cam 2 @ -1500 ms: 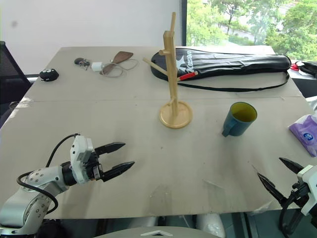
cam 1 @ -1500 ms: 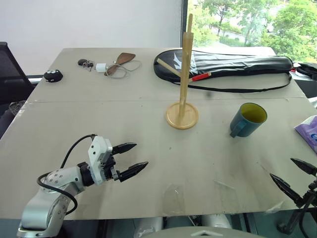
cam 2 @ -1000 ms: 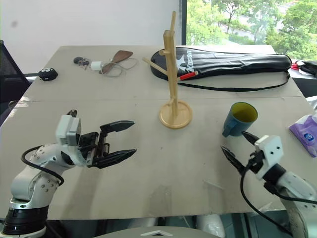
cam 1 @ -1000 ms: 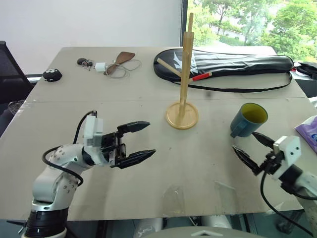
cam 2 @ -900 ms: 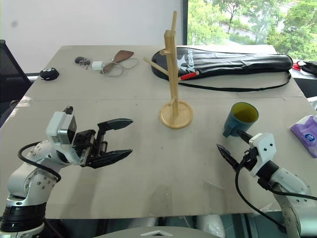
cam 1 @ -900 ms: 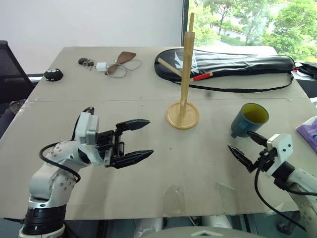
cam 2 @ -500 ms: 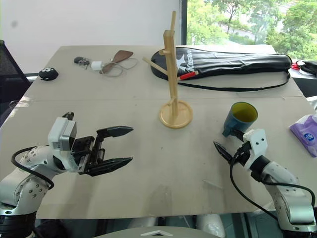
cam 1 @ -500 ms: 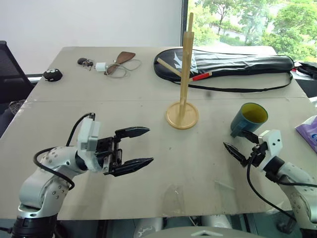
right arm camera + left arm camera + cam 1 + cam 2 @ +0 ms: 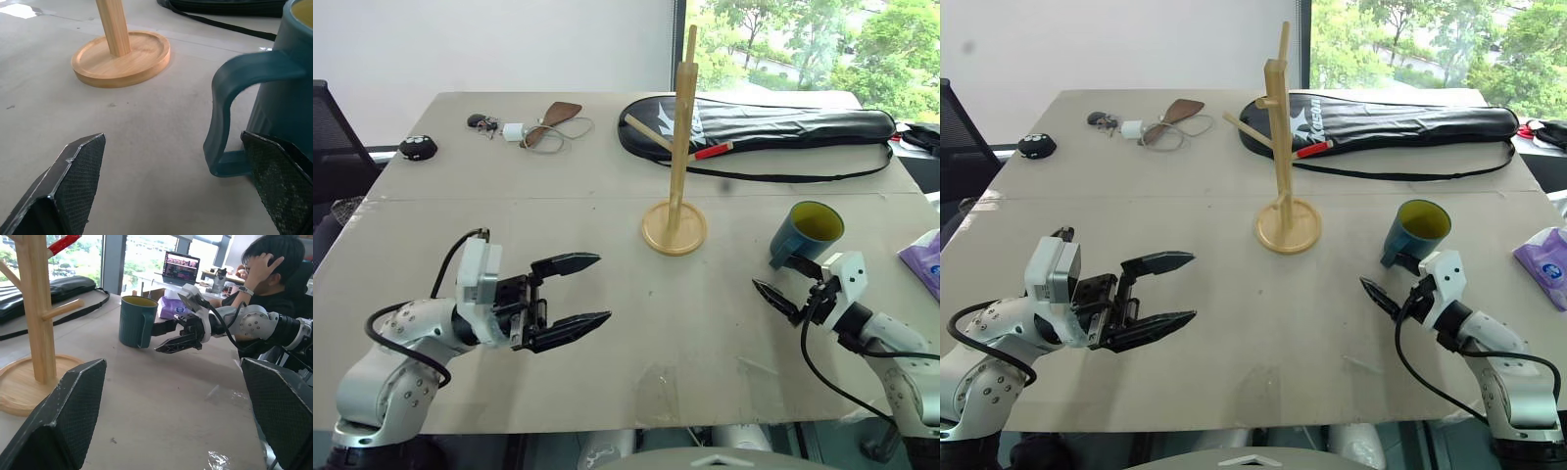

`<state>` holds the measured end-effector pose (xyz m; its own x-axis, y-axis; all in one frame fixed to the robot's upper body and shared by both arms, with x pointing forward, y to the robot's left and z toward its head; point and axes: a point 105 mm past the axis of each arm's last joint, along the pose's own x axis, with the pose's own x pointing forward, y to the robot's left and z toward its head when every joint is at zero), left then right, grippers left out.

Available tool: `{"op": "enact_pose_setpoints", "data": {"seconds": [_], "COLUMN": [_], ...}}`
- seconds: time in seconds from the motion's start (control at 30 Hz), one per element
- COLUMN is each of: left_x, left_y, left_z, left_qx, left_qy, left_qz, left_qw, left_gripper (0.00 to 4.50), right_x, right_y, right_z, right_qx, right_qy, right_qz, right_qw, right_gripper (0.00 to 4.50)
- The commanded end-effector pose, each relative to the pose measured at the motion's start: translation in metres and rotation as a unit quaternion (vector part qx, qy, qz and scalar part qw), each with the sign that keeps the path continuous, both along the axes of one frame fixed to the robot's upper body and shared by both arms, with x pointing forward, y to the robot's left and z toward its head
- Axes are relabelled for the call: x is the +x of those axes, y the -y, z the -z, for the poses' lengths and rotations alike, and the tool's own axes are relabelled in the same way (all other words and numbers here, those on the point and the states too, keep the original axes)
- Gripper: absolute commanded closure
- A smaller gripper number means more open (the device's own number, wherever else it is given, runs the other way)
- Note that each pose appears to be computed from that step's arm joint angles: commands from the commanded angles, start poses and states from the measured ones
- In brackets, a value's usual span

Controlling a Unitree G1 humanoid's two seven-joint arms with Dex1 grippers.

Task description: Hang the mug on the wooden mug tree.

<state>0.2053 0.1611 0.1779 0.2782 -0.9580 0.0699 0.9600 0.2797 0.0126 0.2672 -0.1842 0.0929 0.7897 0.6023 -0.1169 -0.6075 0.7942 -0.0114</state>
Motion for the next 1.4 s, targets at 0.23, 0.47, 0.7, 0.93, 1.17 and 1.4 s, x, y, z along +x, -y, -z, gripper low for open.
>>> {"op": "enact_pose_setpoints", "data": {"seconds": [0.23, 0.47, 0.7, 0.93, 1.17, 1.4], "left_x": [-0.007, -0.011, -0.009, -0.007, -0.005, -0.021], "left_y": [0.003, 0.005, 0.005, 0.004, -0.003, -0.028], "left_z": [-0.015, -0.019, -0.018, -0.018, -0.024, -0.033], "left_qx": [0.0, 0.004, 0.003, -0.008, -0.049, -0.085], "left_qy": [0.024, 0.025, 0.024, 0.023, 0.031, 0.072], "left_qz": [-0.007, -0.013, -0.015, -0.018, -0.057, -0.101], "left_qw": [1.0, 1.0, 1.0, 1.0, 0.997, 0.989], "left_gripper": [0.0, 0.0, 0.0, 0.0, 0.0, 0.0], "right_x": [0.011, 0.018, 0.02, 0.02, 0.033, 0.038], "right_y": [-0.01, -0.007, -0.003, -0.007, -0.024, -0.042], "right_z": [-0.005, -0.005, -0.008, -0.03, -0.081, -0.135], "right_qx": [0.016, 0.02, 0.016, 0.011, -0.005, -0.029], "right_qy": [0.02, 0.016, 0.022, 0.056, 0.084, 0.081], "right_qz": [-0.025, -0.019, -0.012, -0.03, -0.075, -0.139], "right_qw": [0.999, 0.999, 1.0, 0.998, 0.994, 0.987], "right_gripper": [0.03, 1.7, 4.46, 4.46, 4.46, 4.46]}}
